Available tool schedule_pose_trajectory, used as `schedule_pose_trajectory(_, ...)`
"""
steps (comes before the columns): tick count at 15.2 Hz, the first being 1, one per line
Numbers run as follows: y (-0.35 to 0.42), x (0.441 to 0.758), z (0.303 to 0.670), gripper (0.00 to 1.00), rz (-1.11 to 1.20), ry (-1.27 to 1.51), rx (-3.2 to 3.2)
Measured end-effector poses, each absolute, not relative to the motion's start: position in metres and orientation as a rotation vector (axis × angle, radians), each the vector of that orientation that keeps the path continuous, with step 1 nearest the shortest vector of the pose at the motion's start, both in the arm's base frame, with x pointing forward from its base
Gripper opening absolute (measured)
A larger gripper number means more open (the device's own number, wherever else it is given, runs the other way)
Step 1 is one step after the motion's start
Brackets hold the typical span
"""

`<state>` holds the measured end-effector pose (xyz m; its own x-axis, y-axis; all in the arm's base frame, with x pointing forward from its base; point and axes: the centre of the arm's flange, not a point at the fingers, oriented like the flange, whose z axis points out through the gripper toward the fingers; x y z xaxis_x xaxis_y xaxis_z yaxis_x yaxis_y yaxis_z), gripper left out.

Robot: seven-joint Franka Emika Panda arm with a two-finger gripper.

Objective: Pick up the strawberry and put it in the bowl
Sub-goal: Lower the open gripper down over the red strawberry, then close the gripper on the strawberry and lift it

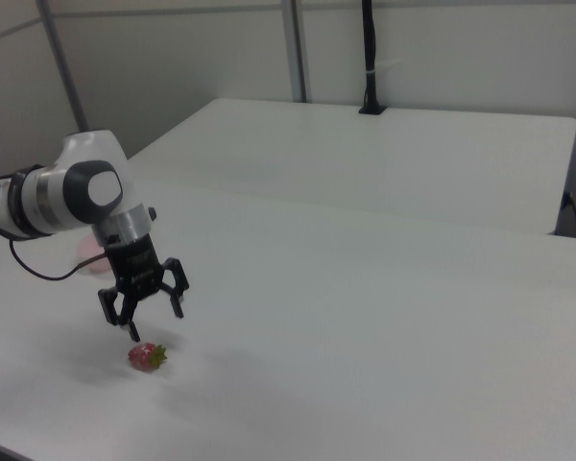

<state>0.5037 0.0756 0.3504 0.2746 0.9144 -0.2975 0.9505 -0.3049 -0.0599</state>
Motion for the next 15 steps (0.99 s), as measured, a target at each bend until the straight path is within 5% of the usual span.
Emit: schedule_pose_trajectory(15,0.106,0.486,0.290,0.71,-0.493,1.866,2.260)
